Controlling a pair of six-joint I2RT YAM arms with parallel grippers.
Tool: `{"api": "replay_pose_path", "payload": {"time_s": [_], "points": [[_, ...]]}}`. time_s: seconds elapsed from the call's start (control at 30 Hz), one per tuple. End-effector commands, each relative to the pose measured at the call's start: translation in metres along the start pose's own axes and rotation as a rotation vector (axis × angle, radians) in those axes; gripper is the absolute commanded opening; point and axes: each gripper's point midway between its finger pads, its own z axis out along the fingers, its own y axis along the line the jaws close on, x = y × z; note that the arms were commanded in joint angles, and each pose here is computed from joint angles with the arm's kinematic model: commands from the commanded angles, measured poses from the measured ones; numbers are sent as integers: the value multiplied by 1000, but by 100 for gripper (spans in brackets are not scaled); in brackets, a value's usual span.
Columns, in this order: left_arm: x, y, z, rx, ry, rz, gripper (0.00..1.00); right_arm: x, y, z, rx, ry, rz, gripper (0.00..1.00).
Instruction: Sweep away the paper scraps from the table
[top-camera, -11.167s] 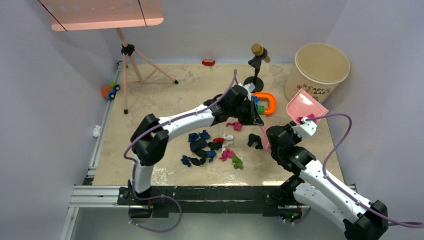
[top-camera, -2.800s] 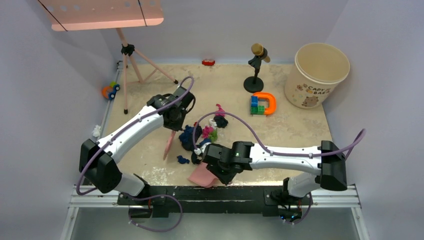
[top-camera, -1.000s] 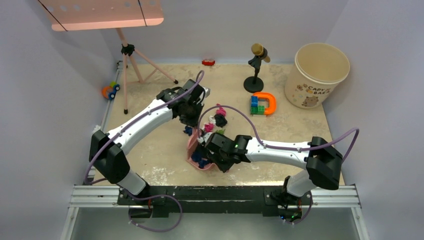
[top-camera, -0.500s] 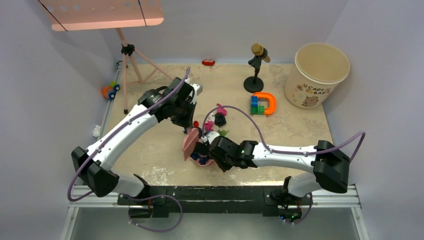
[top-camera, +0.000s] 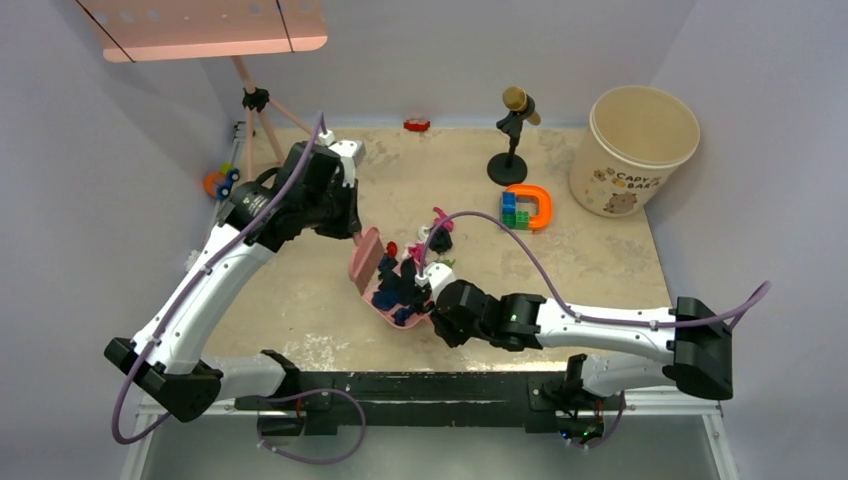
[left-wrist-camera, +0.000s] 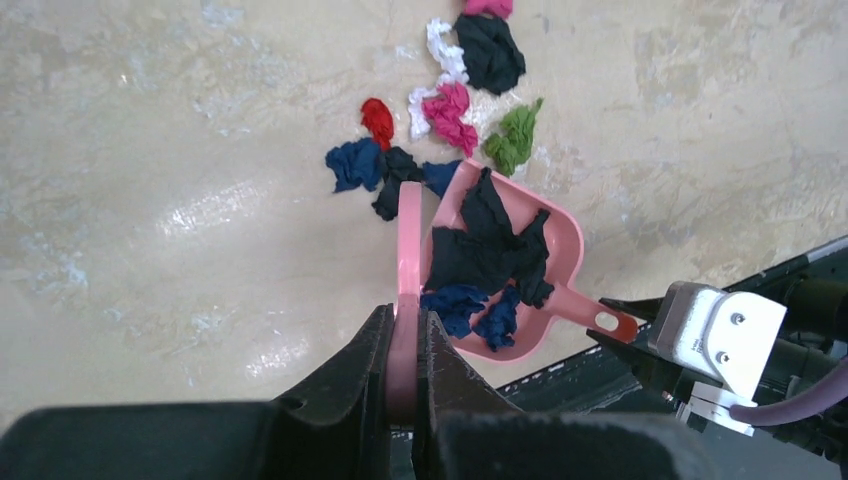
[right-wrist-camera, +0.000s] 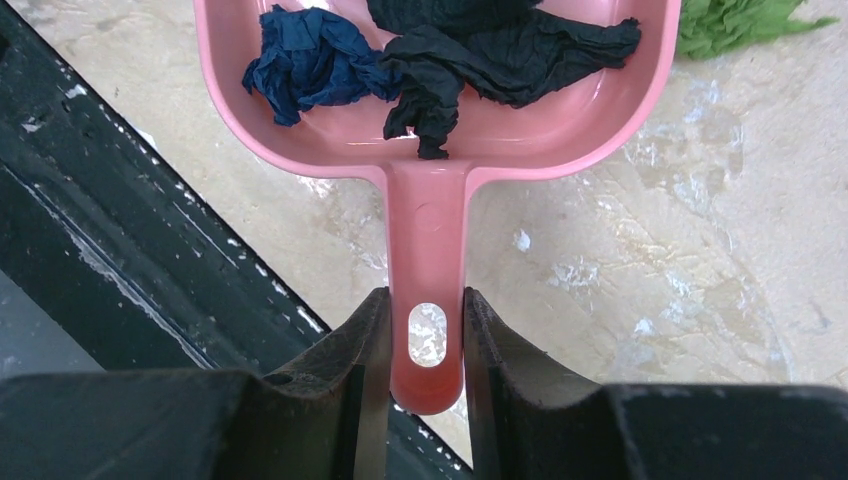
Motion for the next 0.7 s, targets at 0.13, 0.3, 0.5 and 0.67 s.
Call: {"api": "replay_pose_path", "payload": {"time_s": [0.13,0.3,0.5,0.67], "points": [[-38,20,-18,-98,-179,-66,0,-7,-2,-13,-10,-80,93,0],[-16,59,0,-270,-157,-137,0,-15,-12,-26,38,-104,151,0],[17,66,12,-254,-206,-219,0,-35,-51,-53,129,-97,271,0],[43,66,15,-226,-179,-251,0,-57,-94,-92,214,-138,367,0]]}}
